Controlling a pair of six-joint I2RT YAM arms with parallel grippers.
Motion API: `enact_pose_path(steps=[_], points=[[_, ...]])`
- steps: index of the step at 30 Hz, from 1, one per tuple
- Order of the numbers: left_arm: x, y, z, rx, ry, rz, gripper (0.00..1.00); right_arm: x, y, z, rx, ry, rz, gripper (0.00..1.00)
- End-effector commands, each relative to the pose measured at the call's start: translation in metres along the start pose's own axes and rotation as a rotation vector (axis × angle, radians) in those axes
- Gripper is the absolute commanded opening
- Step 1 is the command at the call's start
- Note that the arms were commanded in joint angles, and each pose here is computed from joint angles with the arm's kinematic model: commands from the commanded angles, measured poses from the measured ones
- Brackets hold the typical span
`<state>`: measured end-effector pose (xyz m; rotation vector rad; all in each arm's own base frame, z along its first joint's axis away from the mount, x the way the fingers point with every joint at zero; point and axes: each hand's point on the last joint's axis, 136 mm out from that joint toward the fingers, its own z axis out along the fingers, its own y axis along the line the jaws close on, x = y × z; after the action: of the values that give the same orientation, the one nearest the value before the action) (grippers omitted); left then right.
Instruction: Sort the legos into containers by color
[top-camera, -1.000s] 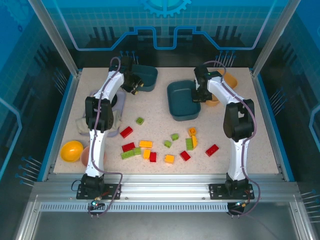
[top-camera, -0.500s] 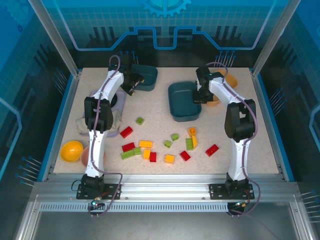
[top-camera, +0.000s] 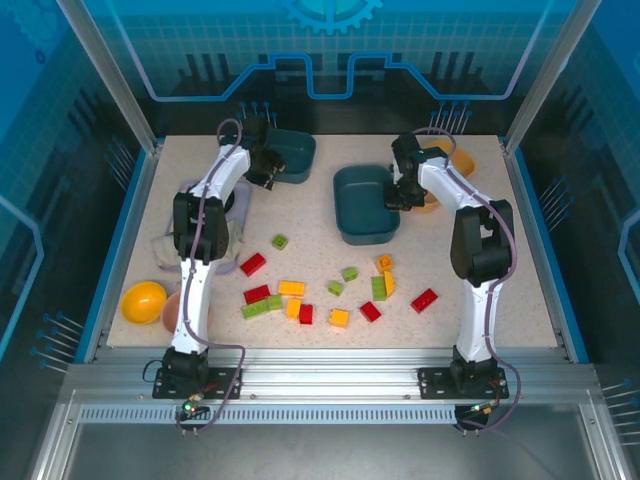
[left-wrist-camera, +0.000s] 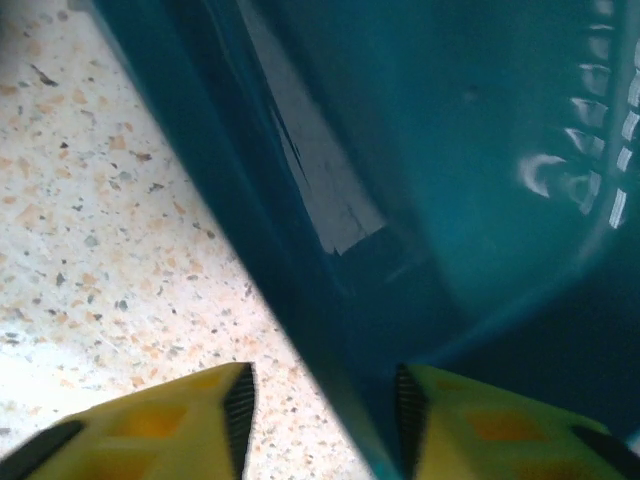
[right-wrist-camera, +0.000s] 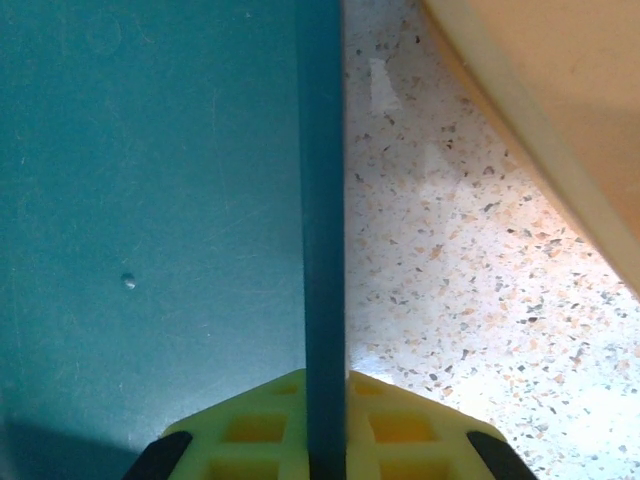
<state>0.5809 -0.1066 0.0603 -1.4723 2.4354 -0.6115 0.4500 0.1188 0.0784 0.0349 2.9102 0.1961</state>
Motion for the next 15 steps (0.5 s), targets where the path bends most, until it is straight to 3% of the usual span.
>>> enact_pose_path(steps=[1,5,9,12,15], points=[[0.004,0.004,0.0,-0.02,0.027,0.029,0.38,-0.001,0.012,-0.013,-0.047,-0.029,0.017,0.0],[0.01,0.011,-0.007,-0.053,0.042,0.093,0.31,-0.004,0.012,-0.01,-0.044,-0.03,0.017,0.0],[0.015,0.015,-0.019,-0.075,0.055,0.17,0.16,-0.007,0.01,-0.01,-0.034,-0.034,0.017,0.0],[0.025,0.015,-0.03,-0.077,0.089,0.295,0.0,-0.009,0.006,-0.01,-0.027,-0.038,0.022,0.0],[0.045,0.024,-0.042,-0.11,0.145,0.486,0.0,-0.01,-0.003,-0.01,-0.017,-0.037,0.039,0.0]])
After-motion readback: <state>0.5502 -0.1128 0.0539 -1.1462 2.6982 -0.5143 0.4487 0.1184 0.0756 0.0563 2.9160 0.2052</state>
